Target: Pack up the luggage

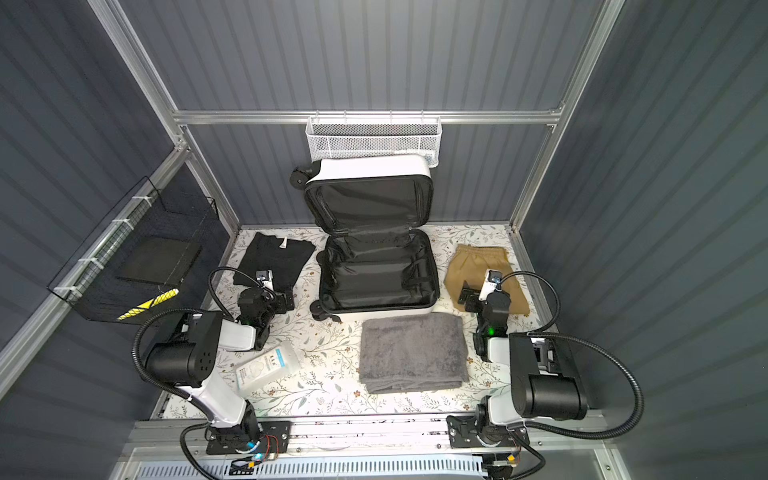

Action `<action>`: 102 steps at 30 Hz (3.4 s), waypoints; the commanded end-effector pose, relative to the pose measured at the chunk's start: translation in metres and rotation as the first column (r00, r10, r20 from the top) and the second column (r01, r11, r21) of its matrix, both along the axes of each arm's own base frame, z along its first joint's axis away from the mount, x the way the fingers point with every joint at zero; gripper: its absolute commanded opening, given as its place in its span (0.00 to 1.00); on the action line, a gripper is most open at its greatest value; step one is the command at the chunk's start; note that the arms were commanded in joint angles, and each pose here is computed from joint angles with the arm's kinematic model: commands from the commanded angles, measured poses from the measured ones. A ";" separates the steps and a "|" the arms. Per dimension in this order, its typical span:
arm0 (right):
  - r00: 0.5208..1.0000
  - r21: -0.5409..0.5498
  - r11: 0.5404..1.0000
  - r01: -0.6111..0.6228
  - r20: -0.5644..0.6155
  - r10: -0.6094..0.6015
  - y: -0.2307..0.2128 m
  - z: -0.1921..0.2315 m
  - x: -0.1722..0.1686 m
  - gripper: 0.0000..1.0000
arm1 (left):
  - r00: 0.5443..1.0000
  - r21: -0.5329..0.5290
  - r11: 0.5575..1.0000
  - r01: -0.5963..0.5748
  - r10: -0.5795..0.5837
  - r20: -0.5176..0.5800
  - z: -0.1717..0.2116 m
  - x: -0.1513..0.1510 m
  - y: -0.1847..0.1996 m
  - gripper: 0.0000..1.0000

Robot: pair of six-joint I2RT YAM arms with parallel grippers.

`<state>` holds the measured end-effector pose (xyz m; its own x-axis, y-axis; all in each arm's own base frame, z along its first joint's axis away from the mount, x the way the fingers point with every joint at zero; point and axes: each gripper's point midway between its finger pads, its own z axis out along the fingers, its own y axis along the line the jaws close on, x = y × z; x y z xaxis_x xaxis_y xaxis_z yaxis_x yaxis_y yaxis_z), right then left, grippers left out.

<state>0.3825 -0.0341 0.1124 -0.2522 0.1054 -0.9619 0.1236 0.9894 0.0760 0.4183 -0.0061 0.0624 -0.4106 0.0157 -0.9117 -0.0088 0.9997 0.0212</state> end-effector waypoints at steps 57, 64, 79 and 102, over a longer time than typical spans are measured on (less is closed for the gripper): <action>0.981 0.400 0.896 0.191 -0.044 -0.189 -0.010 0.102 -0.057 0.99 | 0.985 -0.198 0.967 -0.162 0.147 -0.089 0.116 -0.007 0.002 1.00; 0.982 0.495 0.867 -0.049 -0.134 0.132 0.047 0.113 -0.065 0.98 | 0.970 -0.291 0.947 -0.134 0.065 -0.235 0.149 -0.032 -0.034 1.00; 0.859 0.630 0.774 0.058 -0.427 0.283 0.083 0.041 -0.131 0.83 | 0.888 -0.552 0.834 0.010 -0.261 -0.378 0.179 -0.114 -0.126 1.00; 0.736 0.522 0.805 0.281 -0.656 0.169 0.066 -0.023 -0.169 0.80 | 0.707 -0.497 0.842 0.210 -0.482 -0.518 0.079 -0.198 -0.259 0.99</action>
